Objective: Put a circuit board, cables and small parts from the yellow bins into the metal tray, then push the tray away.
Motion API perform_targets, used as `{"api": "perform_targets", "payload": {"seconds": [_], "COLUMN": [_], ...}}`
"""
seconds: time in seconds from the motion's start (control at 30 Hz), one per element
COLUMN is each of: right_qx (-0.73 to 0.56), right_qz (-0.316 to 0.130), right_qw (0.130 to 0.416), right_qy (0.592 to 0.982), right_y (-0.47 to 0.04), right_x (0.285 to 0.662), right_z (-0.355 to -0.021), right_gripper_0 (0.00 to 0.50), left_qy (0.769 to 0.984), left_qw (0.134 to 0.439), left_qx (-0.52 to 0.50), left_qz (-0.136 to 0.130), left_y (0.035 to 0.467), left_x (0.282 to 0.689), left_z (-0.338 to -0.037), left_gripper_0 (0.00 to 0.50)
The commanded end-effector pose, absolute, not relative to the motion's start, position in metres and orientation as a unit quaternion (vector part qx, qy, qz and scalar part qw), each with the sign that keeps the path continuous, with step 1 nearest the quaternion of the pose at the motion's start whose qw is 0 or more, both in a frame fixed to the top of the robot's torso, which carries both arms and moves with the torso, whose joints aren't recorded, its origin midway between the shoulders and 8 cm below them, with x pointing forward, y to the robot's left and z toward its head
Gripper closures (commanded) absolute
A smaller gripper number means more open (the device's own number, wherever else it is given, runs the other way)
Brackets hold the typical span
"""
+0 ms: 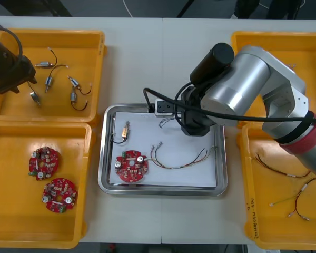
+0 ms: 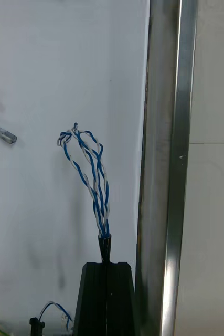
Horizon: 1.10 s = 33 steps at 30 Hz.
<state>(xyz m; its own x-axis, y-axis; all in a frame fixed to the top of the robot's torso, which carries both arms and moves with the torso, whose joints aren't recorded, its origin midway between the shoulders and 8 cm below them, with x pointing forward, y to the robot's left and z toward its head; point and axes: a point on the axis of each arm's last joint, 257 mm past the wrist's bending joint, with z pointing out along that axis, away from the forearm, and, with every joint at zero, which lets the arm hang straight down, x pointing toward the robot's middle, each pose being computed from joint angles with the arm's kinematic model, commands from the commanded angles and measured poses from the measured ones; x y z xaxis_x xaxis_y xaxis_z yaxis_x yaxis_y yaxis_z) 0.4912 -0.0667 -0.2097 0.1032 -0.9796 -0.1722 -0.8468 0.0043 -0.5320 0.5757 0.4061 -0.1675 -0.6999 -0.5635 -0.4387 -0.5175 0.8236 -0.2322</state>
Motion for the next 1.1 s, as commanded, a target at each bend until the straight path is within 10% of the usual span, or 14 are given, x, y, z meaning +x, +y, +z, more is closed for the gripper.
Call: {"api": "perform_targets", "payload": {"seconds": [0.03, 0.53, 0.6, 0.63, 0.67, 1.0, 1.03, 1.07, 1.1], "right_qx": [-0.71, -0.711, -0.711, -0.71, -0.71, -0.71, -0.708, -0.708, -0.708], "right_qz": [-0.134, -0.119, -0.118, -0.117, -0.116, -0.107, -0.106, -0.106, -0.107], "right_qw": [0.25, 0.227, 0.226, 0.229, 0.229, 0.245, 0.247, 0.247, 0.249], "right_qy": [0.644, 0.655, 0.655, 0.656, 0.656, 0.652, 0.652, 0.652, 0.652], "right_y": [-0.072, -0.079, -0.08, -0.078, -0.078, -0.069, -0.068, -0.068, -0.068], "right_x": [0.487, 0.487, 0.486, 0.487, 0.486, 0.485, 0.485, 0.485, 0.486], "right_z": [-0.229, -0.258, -0.258, -0.256, -0.257, -0.245, -0.243, -0.243, -0.24], "right_gripper_0": [0.5, 0.5, 0.374, 0.141, 0.035, 0.0, 0.0, 0.0, 0.0], "left_qy": [0.934, 0.937, 0.938, 0.938, 0.938, 0.935, 0.935, 0.935, 0.935], "left_qw": [0.26, 0.261, 0.26, 0.261, 0.262, 0.273, 0.273, 0.273, 0.273], "left_qx": [-0.246, -0.231, -0.228, -0.227, -0.227, -0.227, -0.227, -0.227, -0.227], "left_qz": [-0.016, -0.001, 0.004, 0.005, 0.005, 0.004, 0.004, 0.004, 0.003], "left_y": [0.422, 0.423, 0.424, 0.425, 0.425, 0.43, 0.43, 0.43, 0.429], "left_x": [0.572, 0.572, 0.572, 0.573, 0.573, 0.576, 0.576, 0.576, 0.577], "left_z": [-0.169, -0.198, -0.204, -0.206, -0.208, -0.216, -0.216, -0.216, -0.217], "left_gripper_0": [0.0, 0.0, 0.0, 0.0, 0.0, 0.0, 0.215, 0.215, 0.496]}}
